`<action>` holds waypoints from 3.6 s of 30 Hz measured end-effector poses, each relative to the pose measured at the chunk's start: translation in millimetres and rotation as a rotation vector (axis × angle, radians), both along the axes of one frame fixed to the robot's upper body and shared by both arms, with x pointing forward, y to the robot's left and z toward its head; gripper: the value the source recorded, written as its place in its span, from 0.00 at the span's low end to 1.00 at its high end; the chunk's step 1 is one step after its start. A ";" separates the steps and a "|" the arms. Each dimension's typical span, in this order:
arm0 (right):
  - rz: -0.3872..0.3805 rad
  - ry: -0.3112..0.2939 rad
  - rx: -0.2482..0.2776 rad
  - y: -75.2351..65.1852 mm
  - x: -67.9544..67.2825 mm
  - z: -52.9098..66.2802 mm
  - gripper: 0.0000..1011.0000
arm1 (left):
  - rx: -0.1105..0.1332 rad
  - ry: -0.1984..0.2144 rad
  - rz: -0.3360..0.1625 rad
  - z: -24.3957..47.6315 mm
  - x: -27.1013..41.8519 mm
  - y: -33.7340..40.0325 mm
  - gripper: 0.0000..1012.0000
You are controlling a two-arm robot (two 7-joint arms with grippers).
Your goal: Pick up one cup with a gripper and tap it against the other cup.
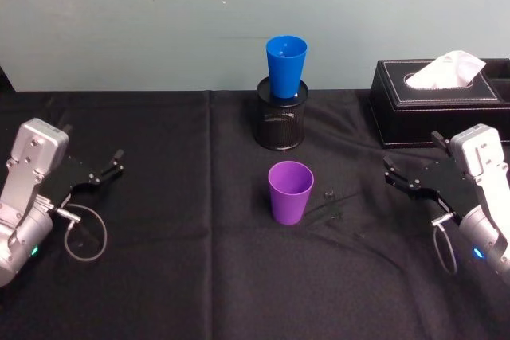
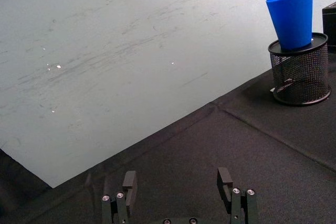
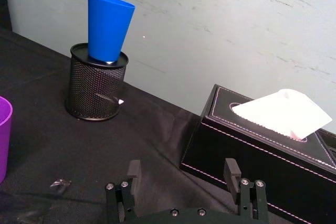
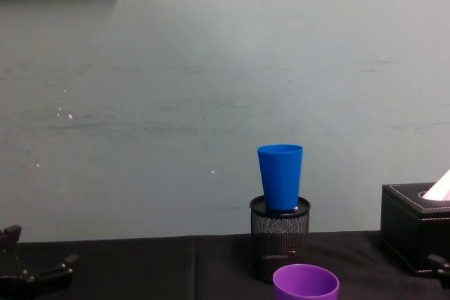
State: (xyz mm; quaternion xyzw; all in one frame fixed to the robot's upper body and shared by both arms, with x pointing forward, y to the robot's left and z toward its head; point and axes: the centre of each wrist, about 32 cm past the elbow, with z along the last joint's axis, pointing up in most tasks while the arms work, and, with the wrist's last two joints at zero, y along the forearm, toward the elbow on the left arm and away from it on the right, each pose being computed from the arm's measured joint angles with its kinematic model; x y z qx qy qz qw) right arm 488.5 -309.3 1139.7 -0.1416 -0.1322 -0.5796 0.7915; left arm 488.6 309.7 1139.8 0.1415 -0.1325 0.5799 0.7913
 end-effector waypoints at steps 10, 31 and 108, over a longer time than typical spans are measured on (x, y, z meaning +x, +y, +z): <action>-0.001 -0.001 0.000 -0.3 0.1 0.0 0.99 | 0.000 0.000 0.000 0.0 0.0 0.0 0.99; -0.001 -0.001 0.000 -0.4 0.1 0.0 0.99 | 0.000 0.000 0.000 0.0 0.0 0.0 0.99; 0.405 0.134 0.204 53.5 -17.3 -23.0 0.99 | 0.000 0.000 0.000 0.0 0.0 0.0 0.99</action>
